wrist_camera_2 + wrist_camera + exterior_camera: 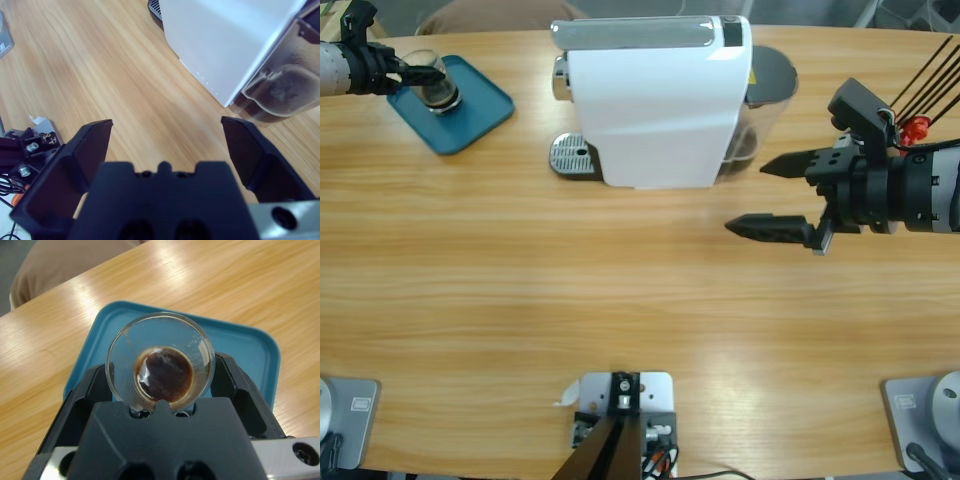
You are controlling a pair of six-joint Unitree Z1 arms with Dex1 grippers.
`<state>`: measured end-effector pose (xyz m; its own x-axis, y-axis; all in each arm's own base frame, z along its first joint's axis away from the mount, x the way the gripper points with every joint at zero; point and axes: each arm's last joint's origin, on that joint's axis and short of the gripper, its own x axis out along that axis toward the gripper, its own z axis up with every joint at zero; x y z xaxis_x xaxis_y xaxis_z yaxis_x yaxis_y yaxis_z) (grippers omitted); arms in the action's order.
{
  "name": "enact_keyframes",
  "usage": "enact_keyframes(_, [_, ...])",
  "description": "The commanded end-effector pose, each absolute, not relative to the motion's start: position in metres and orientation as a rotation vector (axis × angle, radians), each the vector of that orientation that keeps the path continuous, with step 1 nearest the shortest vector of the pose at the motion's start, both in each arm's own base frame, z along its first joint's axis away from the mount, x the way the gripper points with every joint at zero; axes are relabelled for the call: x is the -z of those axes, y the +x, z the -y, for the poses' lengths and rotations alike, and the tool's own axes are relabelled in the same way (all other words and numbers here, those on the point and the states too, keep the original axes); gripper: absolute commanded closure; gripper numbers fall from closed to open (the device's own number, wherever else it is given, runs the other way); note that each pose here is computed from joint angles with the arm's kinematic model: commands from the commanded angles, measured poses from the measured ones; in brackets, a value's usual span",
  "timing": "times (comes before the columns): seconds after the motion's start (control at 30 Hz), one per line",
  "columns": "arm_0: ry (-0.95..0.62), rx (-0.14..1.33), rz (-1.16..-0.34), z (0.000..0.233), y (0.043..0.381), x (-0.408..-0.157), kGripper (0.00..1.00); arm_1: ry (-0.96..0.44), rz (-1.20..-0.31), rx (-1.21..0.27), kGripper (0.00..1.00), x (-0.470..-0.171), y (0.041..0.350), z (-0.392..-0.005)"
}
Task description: Pour coffee
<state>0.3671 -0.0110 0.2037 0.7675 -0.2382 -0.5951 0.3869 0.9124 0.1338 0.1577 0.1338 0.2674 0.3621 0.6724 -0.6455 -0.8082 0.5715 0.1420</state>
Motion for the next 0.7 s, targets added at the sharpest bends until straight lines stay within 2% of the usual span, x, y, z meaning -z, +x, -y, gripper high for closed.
enact_keyframes(0.03, [0.238, 0.321, -0.630, 0.007, 0.375, -0.190, 0.197, -0.199, -0.765, -0.975, 0.000, -0.257, 0.154, -0.132])
enact_keyframes(0.07, [0.238, 0.321, -0.629, 0.007, 0.375, -0.190, 0.048, -0.199, -0.765, -0.975, 0.000, -0.257, 0.154, -0.132])
enact_keyframes(0.1, [0.237, 0.324, -0.629, 0.007, 0.374, -0.190, 0.019, -0.198, -0.765, -0.974, 0.000, -0.257, 0.154, -0.132])
enact_keyframes(0.47, [0.235, 0.336, -0.613, 0.008, 0.362, -0.200, 0.009, -0.193, -0.759, -0.978, 0.000, -0.260, 0.152, -0.131])
enact_keyframes(0.6, [0.243, 0.311, -0.566, 0.004, 0.349, -0.219, 0.009, -0.193, -0.752, -0.977, 0.000, -0.261, 0.151, -0.130])
enact_keyframes(0.7, [0.262, 0.265, -0.505, 0.001, 0.331, -0.245, 0.009, -0.192, -0.737, -0.976, 0.004, -0.265, 0.148, -0.128])
